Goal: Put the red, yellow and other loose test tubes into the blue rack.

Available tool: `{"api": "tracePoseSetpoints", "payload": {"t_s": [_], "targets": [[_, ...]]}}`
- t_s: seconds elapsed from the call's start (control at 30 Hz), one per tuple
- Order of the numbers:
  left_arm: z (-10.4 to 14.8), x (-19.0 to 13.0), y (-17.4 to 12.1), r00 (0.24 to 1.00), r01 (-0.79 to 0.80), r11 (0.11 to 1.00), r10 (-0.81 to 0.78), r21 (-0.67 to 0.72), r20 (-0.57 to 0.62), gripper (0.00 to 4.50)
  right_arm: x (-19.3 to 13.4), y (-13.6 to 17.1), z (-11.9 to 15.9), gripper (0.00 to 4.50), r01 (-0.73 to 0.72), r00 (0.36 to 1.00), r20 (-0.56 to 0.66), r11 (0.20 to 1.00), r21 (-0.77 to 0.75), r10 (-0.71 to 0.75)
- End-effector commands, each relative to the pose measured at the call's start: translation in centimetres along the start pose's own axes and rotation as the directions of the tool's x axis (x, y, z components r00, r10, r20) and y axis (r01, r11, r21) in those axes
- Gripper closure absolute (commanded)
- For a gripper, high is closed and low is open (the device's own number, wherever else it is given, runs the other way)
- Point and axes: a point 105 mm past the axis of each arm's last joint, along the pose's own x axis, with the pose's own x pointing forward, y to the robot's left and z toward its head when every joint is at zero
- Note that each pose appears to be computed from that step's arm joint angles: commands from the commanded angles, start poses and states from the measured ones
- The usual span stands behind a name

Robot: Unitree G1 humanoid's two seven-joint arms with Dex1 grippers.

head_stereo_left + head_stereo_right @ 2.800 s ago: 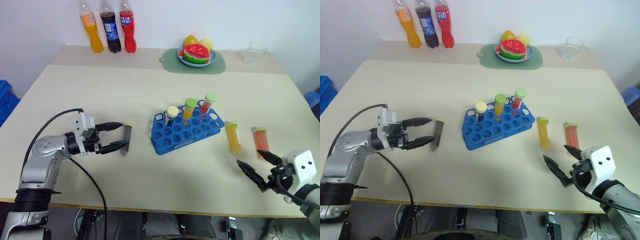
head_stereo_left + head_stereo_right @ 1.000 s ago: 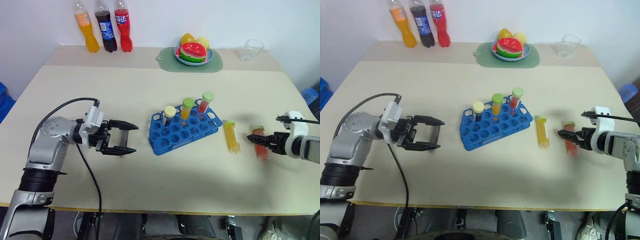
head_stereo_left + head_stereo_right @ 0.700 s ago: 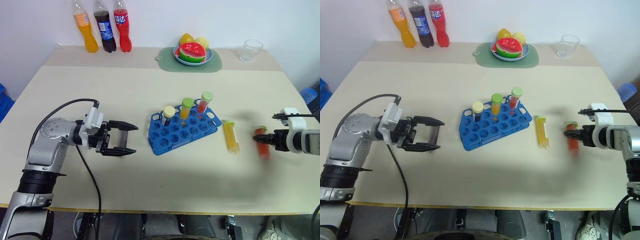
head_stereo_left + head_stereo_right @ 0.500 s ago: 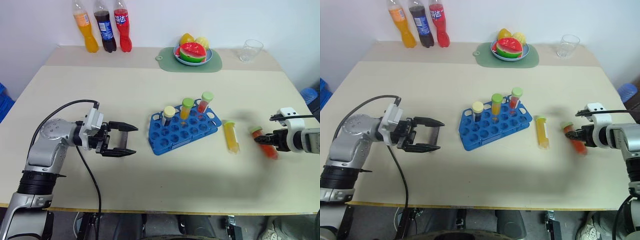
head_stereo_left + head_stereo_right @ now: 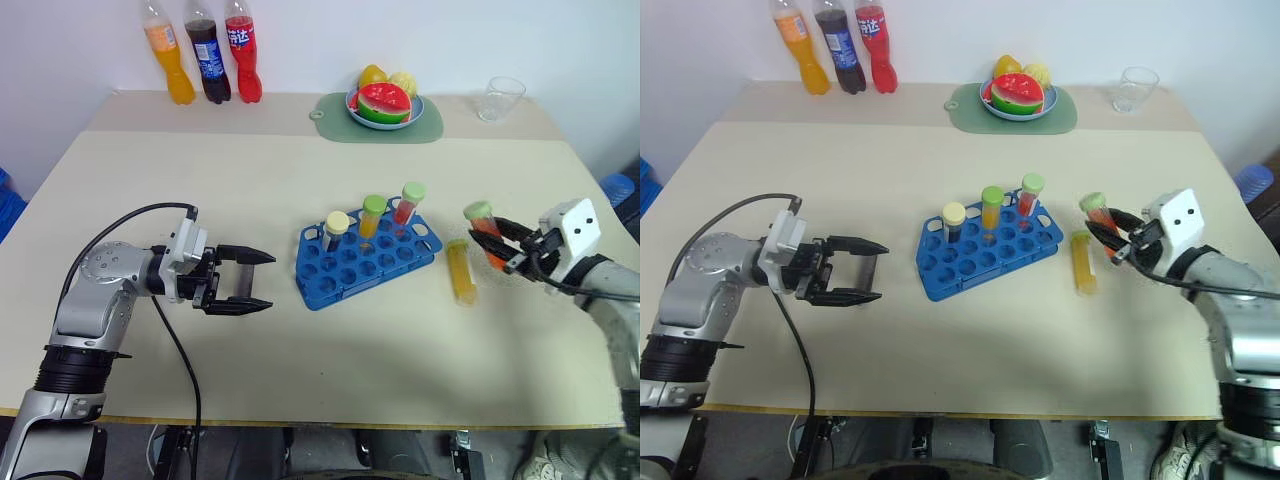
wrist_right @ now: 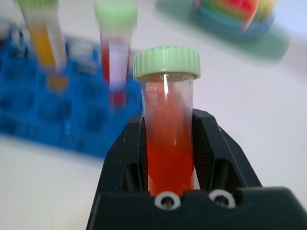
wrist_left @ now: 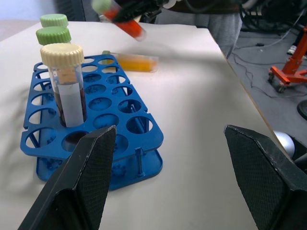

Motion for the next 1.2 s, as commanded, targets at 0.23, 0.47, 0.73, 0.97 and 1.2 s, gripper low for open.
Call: {"api": "tracePoseSetpoints", "payload": {"t_s": [0.23, 0.47, 0.73, 0.97, 1.2], "targets": [[1.0, -0.1, 1.2, 1.000, 0.000, 0.999, -0.001, 0.046, 0.021, 0.79, 2.6, 2.5, 3.1, 3.70, 0.122, 0.945, 0.299, 0.991, 0.058, -0.134], [1.1, -0.3, 1.5, 1.000, -0.008, 0.999, 0.007, 0.049, 0.024, 0.79, 3.5, 4.3, 2.5, 3.70, 0.125, 0.922, 0.347, 0.980, 0.152, -0.171], [1.0, -0.4, 1.5, 1.000, -0.020, 0.999, 0.019, 0.047, 0.023, 0.79, 4.5, 5.2, 0.2, 3.70, 0.133, 0.927, 0.323, 0.972, 0.192, -0.191], [1.0, -0.3, 1.3, 0.999, -0.027, 0.999, 0.026, 0.045, 0.026, 0.79, 5.6, 4.7, -1.4, 3.70, 0.186, 0.918, 0.310, 0.959, 0.212, -0.247], [1.1, -0.5, 1.2, 0.999, -0.039, 0.998, 0.038, 0.042, 0.027, 0.79, 6.2, 5.6, -2.1, 3.70, 0.182, 0.915, 0.320, 0.958, 0.220, -0.247]]}}
